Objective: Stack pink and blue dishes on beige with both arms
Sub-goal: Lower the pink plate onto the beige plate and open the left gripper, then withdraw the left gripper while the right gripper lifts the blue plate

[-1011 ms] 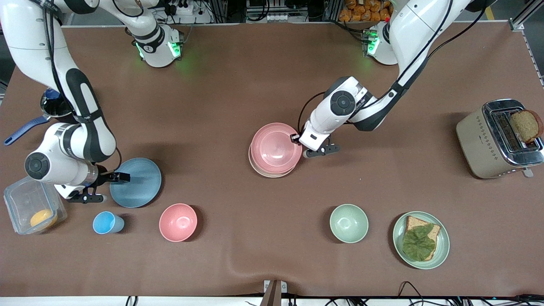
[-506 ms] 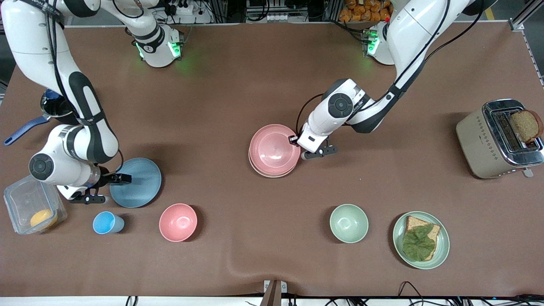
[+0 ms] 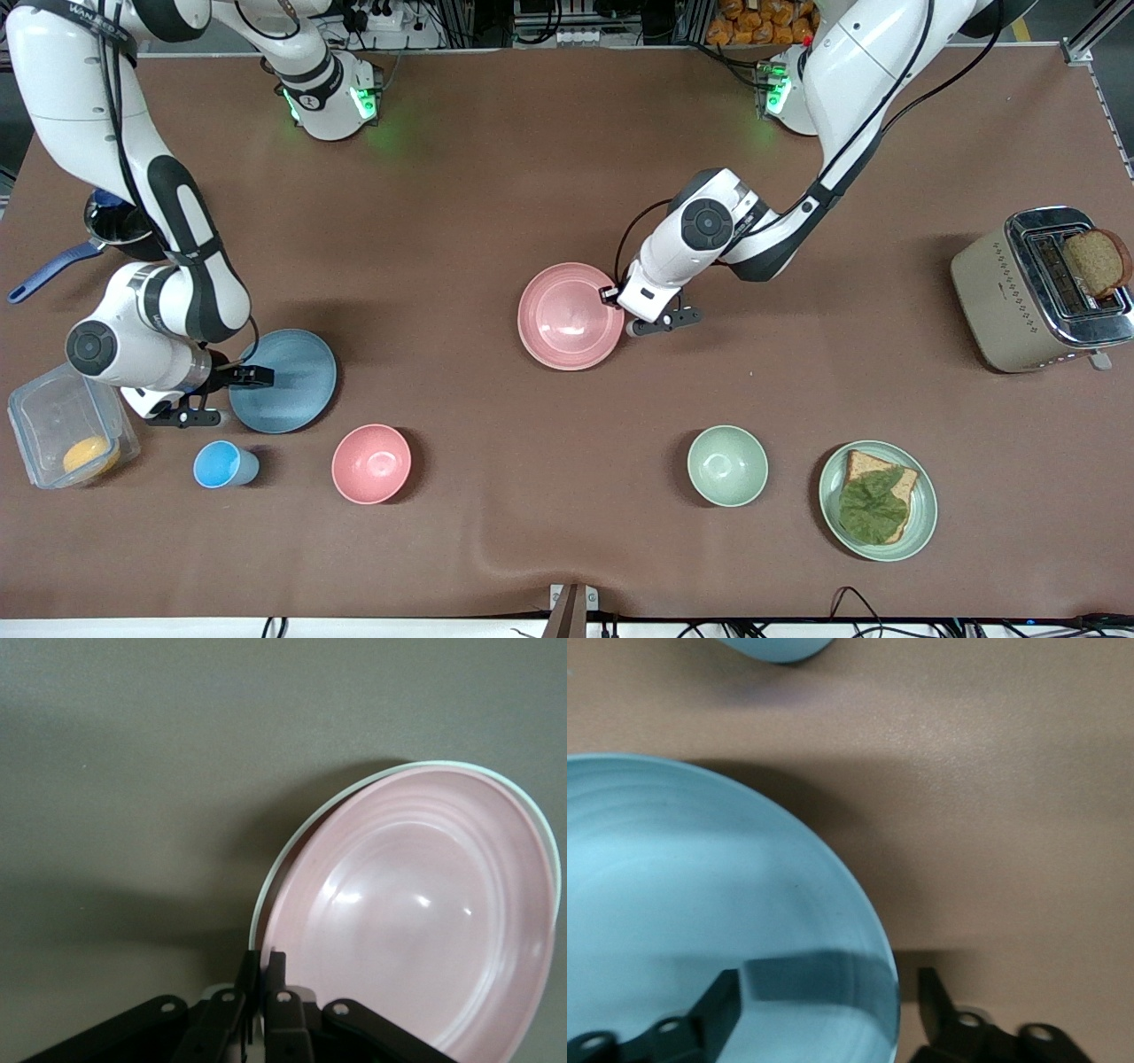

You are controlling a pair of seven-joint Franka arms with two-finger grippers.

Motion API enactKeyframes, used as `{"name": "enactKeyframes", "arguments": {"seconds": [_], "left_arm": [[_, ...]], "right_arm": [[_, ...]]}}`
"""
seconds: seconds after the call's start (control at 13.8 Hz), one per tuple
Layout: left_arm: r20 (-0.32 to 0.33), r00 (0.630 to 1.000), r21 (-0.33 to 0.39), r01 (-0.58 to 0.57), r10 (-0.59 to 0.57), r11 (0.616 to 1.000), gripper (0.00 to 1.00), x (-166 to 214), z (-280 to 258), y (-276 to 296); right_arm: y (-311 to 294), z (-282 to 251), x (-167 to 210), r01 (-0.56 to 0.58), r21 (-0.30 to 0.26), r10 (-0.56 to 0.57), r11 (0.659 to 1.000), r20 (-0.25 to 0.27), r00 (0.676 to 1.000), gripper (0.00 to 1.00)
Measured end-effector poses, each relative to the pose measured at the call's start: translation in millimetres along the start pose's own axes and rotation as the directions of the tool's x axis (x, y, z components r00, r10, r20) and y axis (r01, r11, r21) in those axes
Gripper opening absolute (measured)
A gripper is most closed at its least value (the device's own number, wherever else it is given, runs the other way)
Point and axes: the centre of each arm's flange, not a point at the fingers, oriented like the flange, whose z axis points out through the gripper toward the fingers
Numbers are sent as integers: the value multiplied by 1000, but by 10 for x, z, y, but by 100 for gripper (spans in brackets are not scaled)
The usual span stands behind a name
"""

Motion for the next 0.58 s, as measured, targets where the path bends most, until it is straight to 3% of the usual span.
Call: {"name": "enactKeyframes", "arguments": {"seconds": [0.07, 0.36, 0.58], "left_arm": [[0, 1000, -2, 11, -11, 1000, 10, 11, 3, 7], [-20, 998, -31, 60, -61, 998, 50, 138, -117, 93], [-100, 990, -36, 94, -98, 995, 80, 537, -729, 15]], "right_arm": [[8, 12, 1, -7, 5, 7, 1000, -2, 1000, 71], [60, -46, 34, -37, 23, 37, 999, -17, 999, 29], [34, -110, 55, -33, 27, 33, 999, -23, 999, 16]]}}
